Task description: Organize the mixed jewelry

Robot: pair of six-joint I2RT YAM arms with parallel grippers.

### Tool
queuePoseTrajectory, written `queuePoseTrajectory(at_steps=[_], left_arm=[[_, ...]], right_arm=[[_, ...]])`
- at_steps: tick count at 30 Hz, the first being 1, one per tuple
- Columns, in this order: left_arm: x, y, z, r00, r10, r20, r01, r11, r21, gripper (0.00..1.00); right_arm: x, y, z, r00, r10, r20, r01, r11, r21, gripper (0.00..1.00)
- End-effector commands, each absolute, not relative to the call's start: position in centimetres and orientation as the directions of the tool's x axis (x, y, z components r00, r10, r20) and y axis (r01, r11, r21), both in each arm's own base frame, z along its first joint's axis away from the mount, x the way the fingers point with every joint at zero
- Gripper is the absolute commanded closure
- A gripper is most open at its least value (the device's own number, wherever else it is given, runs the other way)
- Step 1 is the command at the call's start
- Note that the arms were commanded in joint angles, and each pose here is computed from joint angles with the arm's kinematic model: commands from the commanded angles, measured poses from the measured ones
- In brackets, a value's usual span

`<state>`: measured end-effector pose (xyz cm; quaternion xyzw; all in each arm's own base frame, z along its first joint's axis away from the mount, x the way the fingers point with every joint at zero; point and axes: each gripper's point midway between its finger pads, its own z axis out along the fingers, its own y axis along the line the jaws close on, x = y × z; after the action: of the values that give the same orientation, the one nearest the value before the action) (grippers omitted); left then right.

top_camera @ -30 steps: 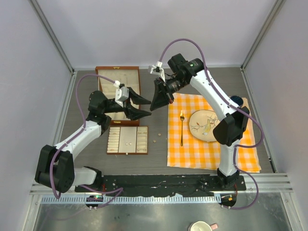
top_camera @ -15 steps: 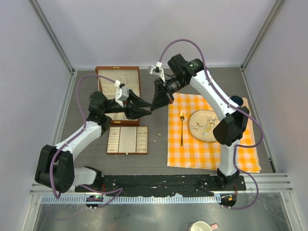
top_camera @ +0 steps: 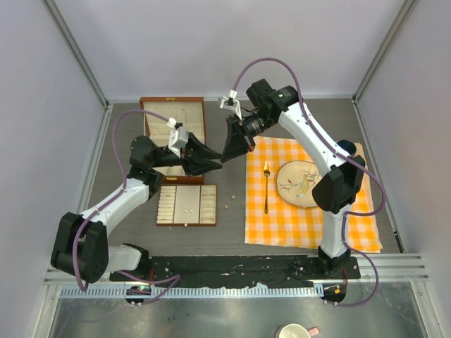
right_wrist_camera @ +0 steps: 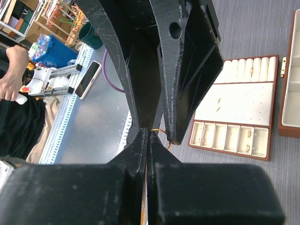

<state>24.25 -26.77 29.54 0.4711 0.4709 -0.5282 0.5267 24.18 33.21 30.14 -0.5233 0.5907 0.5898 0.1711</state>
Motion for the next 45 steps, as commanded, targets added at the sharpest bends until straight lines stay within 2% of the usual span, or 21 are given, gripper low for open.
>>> queuePoseTrajectory(at_steps=[1,10,16,21,29,40,44,45], left_arm=[[23.3,-26.9,30.7,0.058,-0.138,-0.989,0.998,-0.016,0.061,0.64],[23.2,-27.1,30.8,0.055,-0.141,-0.988,0.998,-0.020,0.058,0.71],[23.2,-27.2,30.8,0.044,-0.142,-0.989,0.999,-0.018,0.047,0.86],[23.3,-27.2,31.0,0.043,-0.146,-0.988,0.999,-0.015,0.046,0.88],[23.7,-27.2,30.8,0.010,-0.144,-0.990,1.000,0.005,0.010,1.00],[24.8,-27.2,29.1,-0.077,-0.047,-0.996,0.996,0.048,-0.079,1.00],[24.9,-27.1,28.5,-0.092,-0.022,-0.996,0.993,0.065,-0.093,1.00],[24.9,-27.0,28.4,-0.090,-0.018,-0.996,0.993,0.069,-0.091,1.00]], right_arm=[[23.5,32.7,30.9,-0.433,-0.422,-0.797,-0.798,-0.232,0.556,0.99],[23.7,32.7,30.7,-0.435,-0.421,-0.796,-0.799,-0.226,0.557,0.99],[23.7,32.7,30.8,-0.434,-0.420,-0.797,-0.800,-0.227,0.556,0.99],[23.8,32.7,30.8,-0.436,-0.422,-0.794,-0.801,-0.221,0.557,0.99],[24.0,32.4,30.9,-0.425,-0.425,-0.800,-0.816,-0.204,0.541,0.99],[24.4,31.7,31.0,-0.399,-0.435,-0.807,-0.850,-0.155,0.503,0.99],[25.0,31.3,31.3,-0.387,-0.430,-0.816,-0.869,-0.128,0.479,0.91],[25.2,31.1,31.3,-0.387,-0.436,-0.813,-0.874,-0.109,0.474,0.86]])
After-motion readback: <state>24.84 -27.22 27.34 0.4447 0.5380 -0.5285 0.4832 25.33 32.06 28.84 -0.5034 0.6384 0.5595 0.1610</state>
